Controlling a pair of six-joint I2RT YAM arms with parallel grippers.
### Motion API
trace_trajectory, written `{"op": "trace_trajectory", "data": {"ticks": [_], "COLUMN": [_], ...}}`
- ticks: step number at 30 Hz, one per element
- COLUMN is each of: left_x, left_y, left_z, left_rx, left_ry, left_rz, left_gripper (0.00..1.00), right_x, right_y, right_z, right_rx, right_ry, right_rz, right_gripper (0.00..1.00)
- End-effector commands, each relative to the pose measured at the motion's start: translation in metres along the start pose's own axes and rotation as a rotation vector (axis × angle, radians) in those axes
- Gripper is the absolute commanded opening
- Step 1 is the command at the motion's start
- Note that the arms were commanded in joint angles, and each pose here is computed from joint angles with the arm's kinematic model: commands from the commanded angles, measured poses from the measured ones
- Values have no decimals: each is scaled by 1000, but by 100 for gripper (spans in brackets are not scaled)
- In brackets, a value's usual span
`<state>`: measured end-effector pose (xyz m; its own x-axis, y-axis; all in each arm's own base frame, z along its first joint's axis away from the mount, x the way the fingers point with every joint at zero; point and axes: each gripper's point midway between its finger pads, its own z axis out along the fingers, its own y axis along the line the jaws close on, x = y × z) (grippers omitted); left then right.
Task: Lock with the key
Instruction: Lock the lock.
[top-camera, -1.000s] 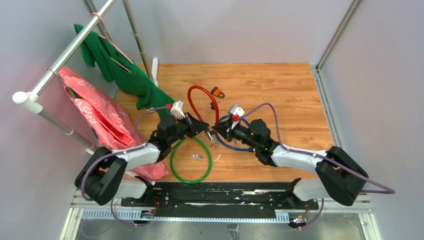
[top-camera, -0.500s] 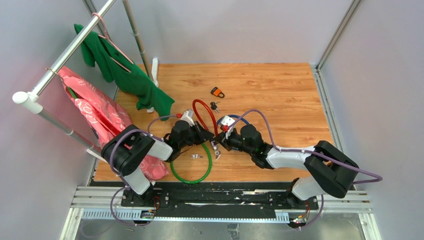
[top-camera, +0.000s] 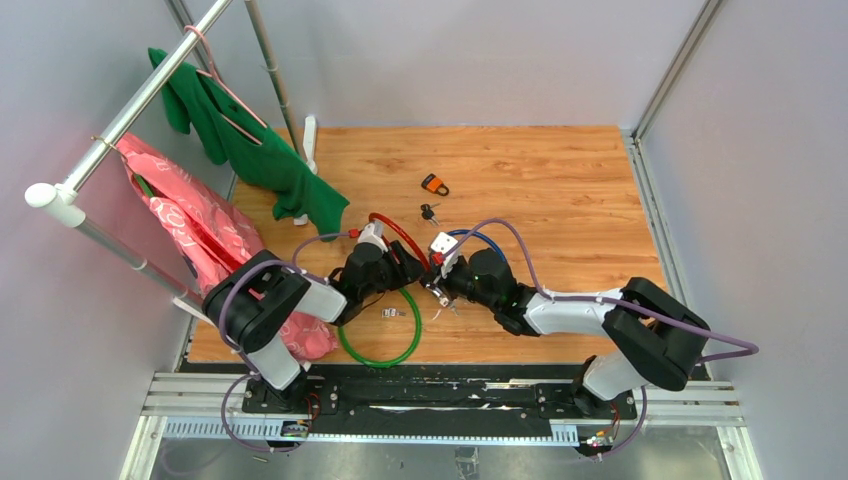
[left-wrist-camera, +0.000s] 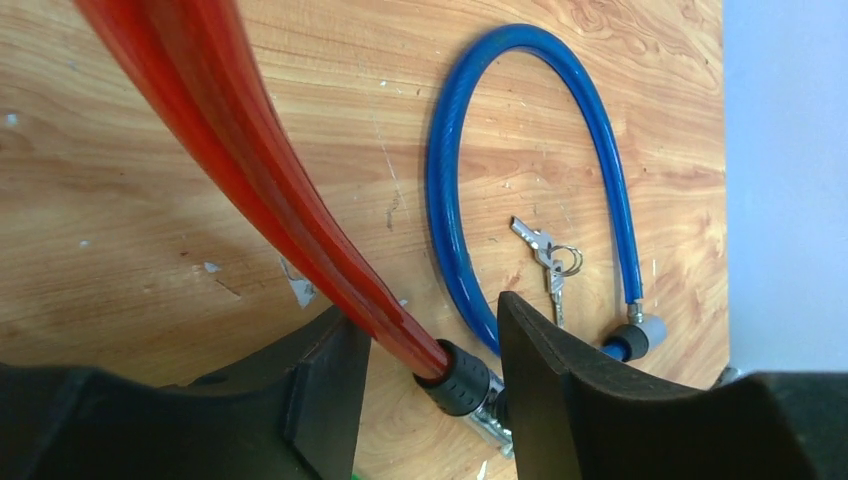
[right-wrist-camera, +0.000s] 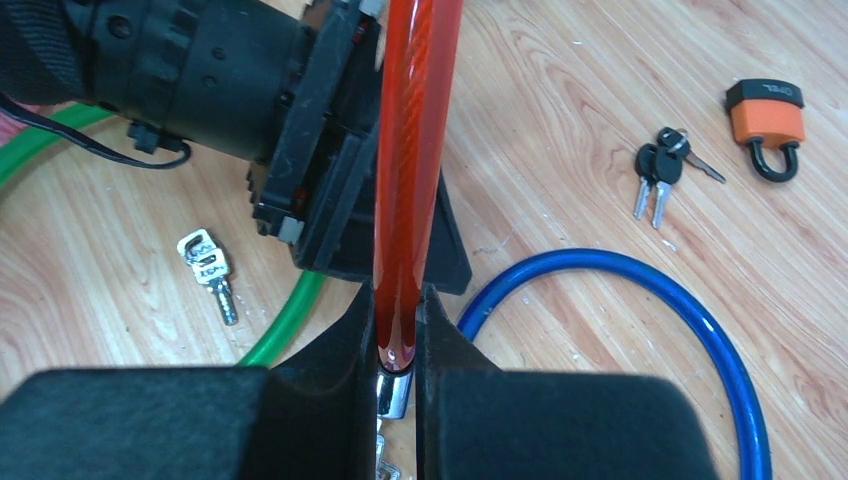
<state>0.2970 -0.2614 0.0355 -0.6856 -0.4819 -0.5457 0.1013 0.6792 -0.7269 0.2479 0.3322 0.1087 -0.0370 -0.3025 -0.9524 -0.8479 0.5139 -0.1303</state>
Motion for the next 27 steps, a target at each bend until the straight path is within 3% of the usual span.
{"op": "trace_trajectory", "data": {"ticks": [1,6,15,22,27], "left_x": [-6,-10,-12,-1,18], "left_y": [19,20,3,-17,-30], "left_z": [-7,-15,-28,-44,-63], "left_rx": [-79,-88,-15,124,277], "left_ry": [-46,-52,-32,38,148], "left_rz": [63,121,210,392,622], "left_gripper": [58,66,67,66,64], "right_x": [49,61,64,70,73], "right_y": [3,-6,-14,-13,-12], "right_z": [-12,-19,-20,-19,-17], "right_rx": [15,58,86,79,69], "right_ry": [181,223,245,256,263], "right_rz": [-39,-71,-130,-130,-136], "right_gripper": [0,0,0,0,0]}}
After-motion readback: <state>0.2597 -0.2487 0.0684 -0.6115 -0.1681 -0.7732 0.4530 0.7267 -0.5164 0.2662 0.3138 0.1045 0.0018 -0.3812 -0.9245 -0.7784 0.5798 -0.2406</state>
